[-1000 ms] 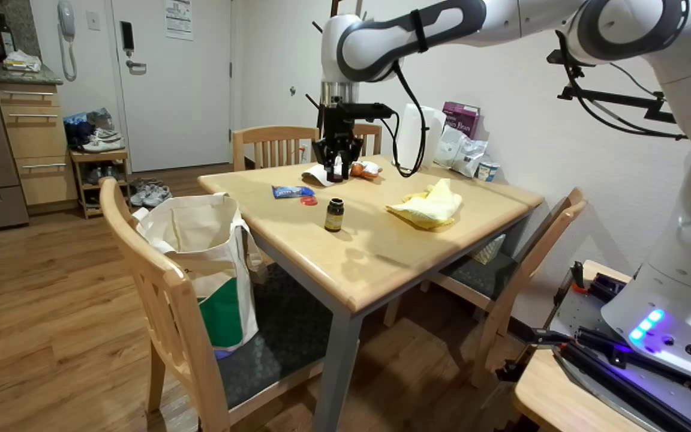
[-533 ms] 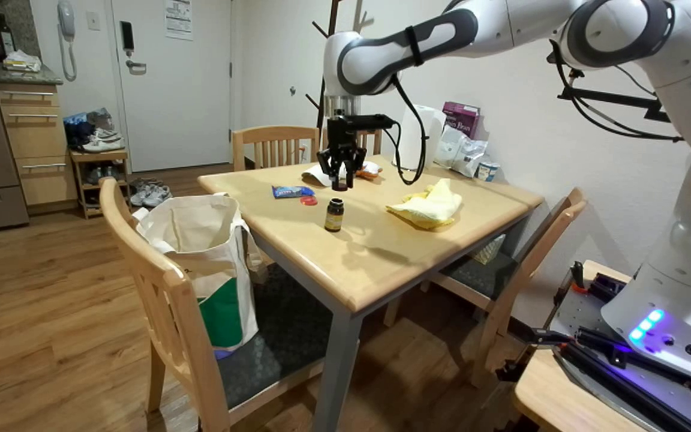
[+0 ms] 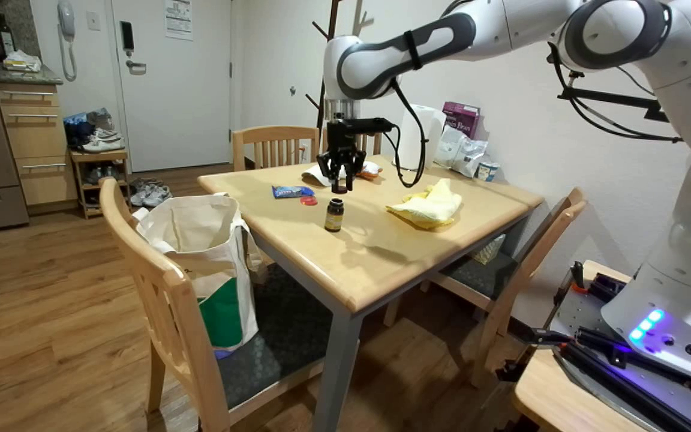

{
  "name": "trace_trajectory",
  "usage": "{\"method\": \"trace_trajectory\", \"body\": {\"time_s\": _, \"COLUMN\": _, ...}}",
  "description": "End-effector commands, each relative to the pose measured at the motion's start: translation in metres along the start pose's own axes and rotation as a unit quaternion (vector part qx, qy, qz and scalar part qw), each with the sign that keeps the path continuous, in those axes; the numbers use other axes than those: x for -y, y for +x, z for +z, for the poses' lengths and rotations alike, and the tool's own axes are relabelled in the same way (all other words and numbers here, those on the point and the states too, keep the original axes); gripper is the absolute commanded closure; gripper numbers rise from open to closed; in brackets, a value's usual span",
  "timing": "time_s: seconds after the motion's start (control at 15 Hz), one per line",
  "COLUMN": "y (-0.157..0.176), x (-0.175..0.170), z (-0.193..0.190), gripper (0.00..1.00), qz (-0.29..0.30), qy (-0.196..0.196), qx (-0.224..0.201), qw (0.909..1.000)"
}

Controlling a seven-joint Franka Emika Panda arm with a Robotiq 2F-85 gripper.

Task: Put the lid on the bottle

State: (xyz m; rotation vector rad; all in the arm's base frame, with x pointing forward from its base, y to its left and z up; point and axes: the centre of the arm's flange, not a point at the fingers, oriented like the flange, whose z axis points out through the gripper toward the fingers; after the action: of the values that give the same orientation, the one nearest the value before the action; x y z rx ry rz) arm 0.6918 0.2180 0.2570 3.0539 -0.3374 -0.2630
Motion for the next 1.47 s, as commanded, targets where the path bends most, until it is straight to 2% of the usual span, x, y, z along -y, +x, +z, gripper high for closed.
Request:
{"method": "trace_trajectory", "body": {"time_s": 0.0, "y": -0.003, "x": -0.004, "z": 0.011, "gripper": 0.82, "qz": 0.006, "qy": 0.006, "qx": 0.008, "qw": 0.9999}}
{"method": "trace_trajectory", "body": {"time_s": 0.8, "y": 0.002, "x": 0.002, "z": 0.029, "gripper": 0.82, "qz": -0.005, "qy": 0.008, "qx": 0.018, "qw": 0.9998}}
{"method": "trace_trajectory", "body": {"time_s": 1.4, "y": 0.007, "x": 0.007, "z": 0.026, "gripper": 0.82, "qz": -0.014, "qy": 0.020, "qx": -0.014, "qw": 0.9996}}
